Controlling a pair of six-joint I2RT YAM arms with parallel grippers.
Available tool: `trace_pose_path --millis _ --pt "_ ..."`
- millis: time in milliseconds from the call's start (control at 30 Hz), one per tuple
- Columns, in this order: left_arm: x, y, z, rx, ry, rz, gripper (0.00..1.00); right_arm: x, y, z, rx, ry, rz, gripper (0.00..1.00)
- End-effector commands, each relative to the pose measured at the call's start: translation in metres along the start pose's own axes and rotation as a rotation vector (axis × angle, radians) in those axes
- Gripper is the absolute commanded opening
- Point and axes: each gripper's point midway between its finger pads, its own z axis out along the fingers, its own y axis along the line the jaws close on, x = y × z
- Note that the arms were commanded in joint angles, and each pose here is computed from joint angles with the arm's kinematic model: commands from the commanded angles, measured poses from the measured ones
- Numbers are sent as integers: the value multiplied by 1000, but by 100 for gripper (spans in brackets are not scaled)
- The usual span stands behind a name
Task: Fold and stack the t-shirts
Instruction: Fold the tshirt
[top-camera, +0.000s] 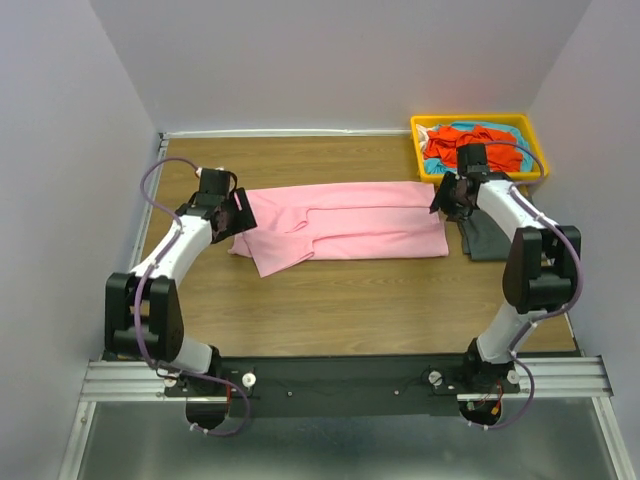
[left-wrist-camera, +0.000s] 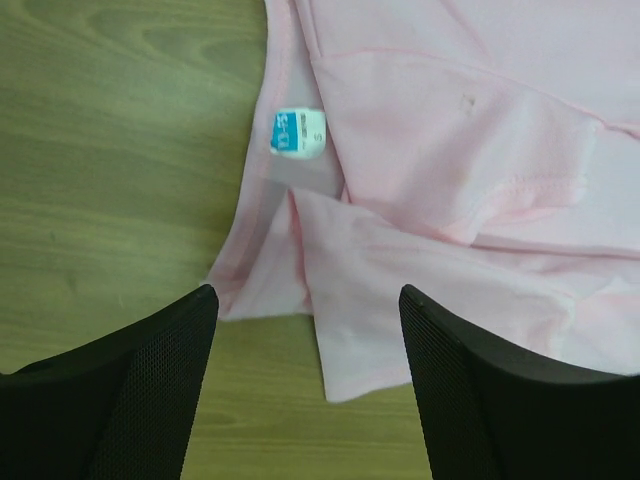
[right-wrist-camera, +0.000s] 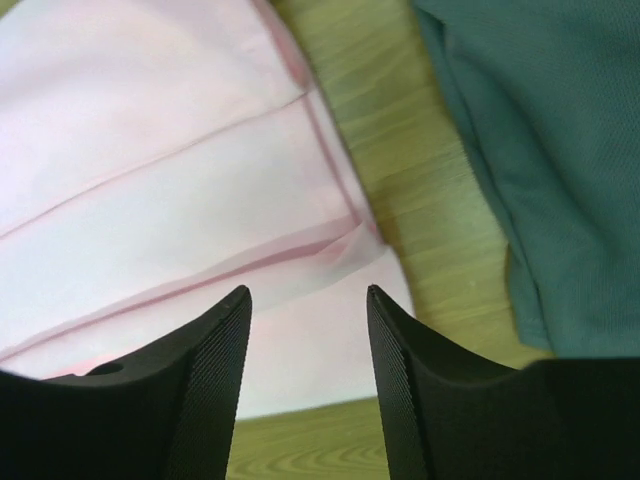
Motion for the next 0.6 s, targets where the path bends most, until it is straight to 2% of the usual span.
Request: trace_pose_path --millis 0,233,500,567 --pt "24 -4 -18 8 0 1 81 -3 15 -33 -58 -79 -54 58" --pt "93 -6 -23 33 102 38 76 33 -1 -49 -67 -106 -48 68" --pt "107 -18 -3 37 120 59 63 58 -6 -52 -101 -87 -42 74" --pt "109 -21 4 28 132 72 56 60 -8 -54 -102 -91 -42 78"
